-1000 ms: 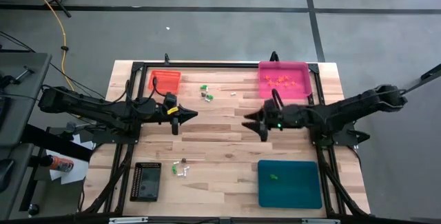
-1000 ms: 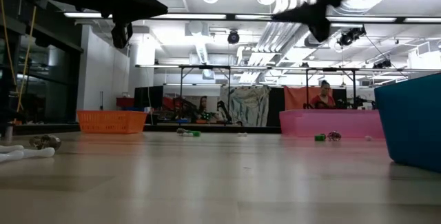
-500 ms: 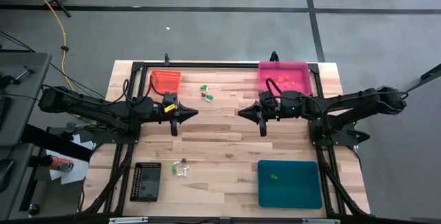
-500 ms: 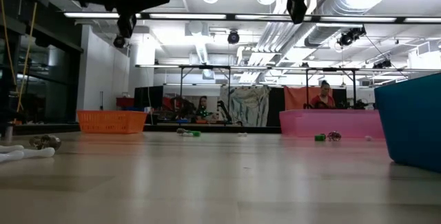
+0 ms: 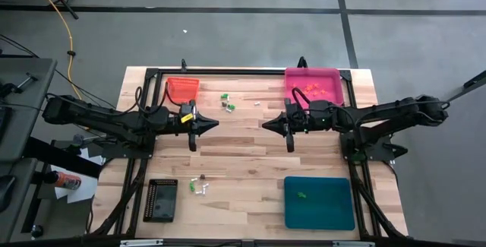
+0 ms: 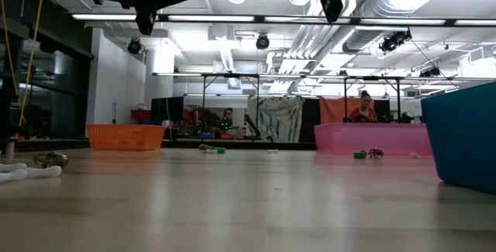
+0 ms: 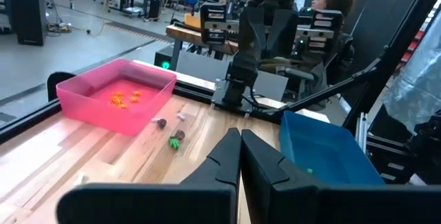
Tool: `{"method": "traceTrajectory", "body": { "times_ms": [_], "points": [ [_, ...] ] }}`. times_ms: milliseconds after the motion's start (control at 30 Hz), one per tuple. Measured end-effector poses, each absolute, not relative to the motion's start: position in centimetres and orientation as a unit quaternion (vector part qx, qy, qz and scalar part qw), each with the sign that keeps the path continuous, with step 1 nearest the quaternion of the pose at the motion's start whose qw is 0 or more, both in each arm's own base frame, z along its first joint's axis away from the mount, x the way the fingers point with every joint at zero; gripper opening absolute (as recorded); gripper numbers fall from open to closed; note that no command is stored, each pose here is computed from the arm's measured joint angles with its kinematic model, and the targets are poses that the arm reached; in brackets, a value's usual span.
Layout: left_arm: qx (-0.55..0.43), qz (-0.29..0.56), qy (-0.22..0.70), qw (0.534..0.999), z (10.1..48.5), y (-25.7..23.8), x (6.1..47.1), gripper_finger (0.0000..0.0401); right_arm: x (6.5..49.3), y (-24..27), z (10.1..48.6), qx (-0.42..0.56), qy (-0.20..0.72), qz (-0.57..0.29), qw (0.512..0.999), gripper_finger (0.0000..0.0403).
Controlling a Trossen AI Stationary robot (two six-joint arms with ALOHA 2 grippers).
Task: Sort Halloween decoration
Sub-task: Put the green skeleton toy into the blue bin
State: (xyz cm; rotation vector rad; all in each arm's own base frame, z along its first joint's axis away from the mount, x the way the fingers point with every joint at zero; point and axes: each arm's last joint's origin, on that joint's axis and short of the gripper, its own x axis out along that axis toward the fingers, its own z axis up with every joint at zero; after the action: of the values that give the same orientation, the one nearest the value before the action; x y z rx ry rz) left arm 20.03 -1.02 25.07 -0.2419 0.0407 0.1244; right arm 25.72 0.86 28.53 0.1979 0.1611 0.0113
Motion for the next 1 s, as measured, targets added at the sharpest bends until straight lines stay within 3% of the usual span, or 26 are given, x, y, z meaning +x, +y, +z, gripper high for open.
{"method": "traceTrajectory", "body": {
  "times_ms": [700, 833, 1000],
  "points": [
    [-0.123, 0.063, 0.022, 0.99, 25.7, -1.0, 20.3, 0.0002, 25.7, 0.8, 28.2, 0.101, 0.1, 0.002, 0.99, 0.0],
    [-0.098, 0.068, 0.074, 0.99, 27.3, -1.3, 21.3, 0.0024, 25.6, 0.8, 28.0, 0.103, 0.108, 0.001, 0.989, 0.0],
    [-0.057, 0.041, 0.189, 0.98, 29.5, -3.0, 22.3, 0.0079, 25.5, 0.8, 27.6, 0.114, 0.128, -0.003, 0.985, 0.0]
  ]
}}
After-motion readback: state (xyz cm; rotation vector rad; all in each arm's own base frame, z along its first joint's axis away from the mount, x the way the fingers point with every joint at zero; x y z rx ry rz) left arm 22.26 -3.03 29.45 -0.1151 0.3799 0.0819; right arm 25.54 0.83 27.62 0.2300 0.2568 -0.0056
